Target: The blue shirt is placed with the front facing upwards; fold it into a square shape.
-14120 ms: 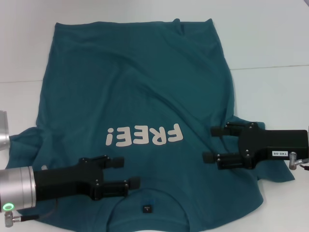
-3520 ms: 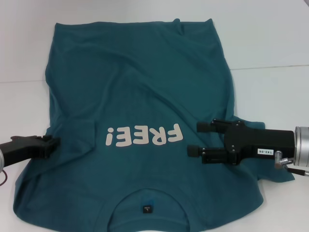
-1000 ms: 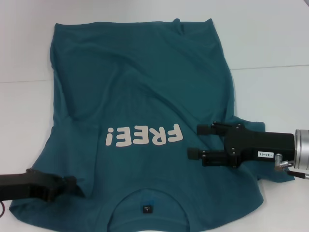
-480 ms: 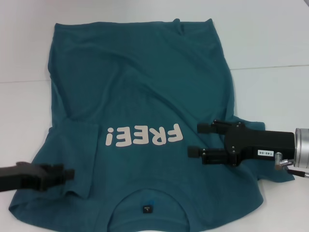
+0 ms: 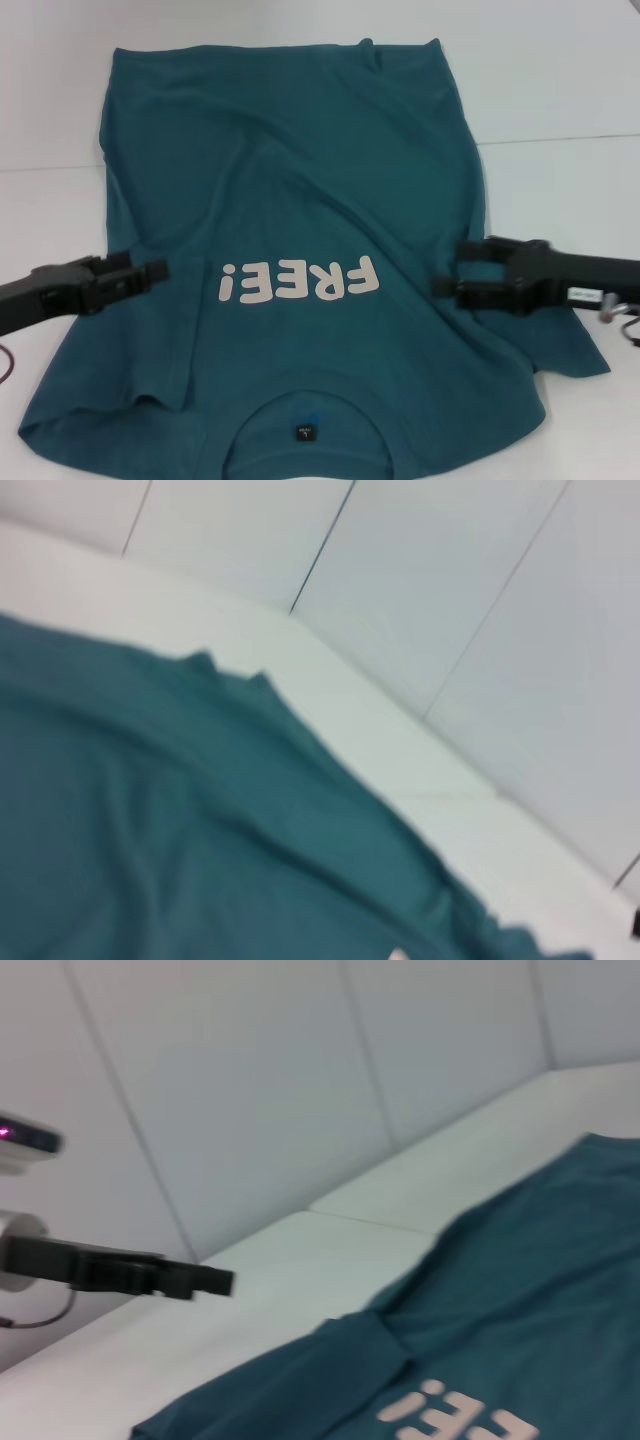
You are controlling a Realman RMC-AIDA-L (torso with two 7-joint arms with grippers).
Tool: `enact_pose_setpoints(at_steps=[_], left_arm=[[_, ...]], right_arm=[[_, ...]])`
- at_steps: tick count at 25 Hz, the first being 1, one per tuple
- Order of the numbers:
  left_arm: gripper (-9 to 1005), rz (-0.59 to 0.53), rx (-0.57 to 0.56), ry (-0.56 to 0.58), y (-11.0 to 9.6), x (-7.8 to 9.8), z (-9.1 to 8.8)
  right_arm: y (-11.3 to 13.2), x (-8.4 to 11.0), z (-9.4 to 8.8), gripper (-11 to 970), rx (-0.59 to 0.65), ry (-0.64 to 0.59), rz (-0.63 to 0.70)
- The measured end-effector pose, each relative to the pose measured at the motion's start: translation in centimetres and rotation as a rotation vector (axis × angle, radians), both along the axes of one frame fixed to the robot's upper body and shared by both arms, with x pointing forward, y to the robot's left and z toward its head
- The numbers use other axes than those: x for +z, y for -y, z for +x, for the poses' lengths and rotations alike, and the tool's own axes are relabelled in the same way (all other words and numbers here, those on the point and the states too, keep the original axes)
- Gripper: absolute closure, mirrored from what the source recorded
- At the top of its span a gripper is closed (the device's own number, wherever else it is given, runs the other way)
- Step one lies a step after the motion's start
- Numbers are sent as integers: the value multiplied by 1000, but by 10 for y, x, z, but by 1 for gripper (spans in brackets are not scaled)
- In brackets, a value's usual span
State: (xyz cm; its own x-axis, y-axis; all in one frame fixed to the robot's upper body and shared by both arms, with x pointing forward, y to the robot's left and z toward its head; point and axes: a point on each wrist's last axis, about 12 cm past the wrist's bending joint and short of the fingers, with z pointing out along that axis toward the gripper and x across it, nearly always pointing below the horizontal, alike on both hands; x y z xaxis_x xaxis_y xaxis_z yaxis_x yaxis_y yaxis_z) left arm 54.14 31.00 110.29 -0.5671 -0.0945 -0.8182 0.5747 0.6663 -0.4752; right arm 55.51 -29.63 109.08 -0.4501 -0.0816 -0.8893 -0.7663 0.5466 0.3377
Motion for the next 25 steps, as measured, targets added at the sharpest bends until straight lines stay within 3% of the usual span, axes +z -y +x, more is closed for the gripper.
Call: enact_pose_setpoints(at_steps=[5, 15, 25], left_arm=[[201, -80, -6, 33, 10, -1, 4], [103, -76, -30, 44, 24, -8, 10], [105, -64, -18, 45, 22, -10, 9]], right_arm=[[27, 9, 0, 125, -100, -84, -16], [64, 15, -3, 129, -313, -306, -64], [86, 5, -9, 133, -454, -403, -84]])
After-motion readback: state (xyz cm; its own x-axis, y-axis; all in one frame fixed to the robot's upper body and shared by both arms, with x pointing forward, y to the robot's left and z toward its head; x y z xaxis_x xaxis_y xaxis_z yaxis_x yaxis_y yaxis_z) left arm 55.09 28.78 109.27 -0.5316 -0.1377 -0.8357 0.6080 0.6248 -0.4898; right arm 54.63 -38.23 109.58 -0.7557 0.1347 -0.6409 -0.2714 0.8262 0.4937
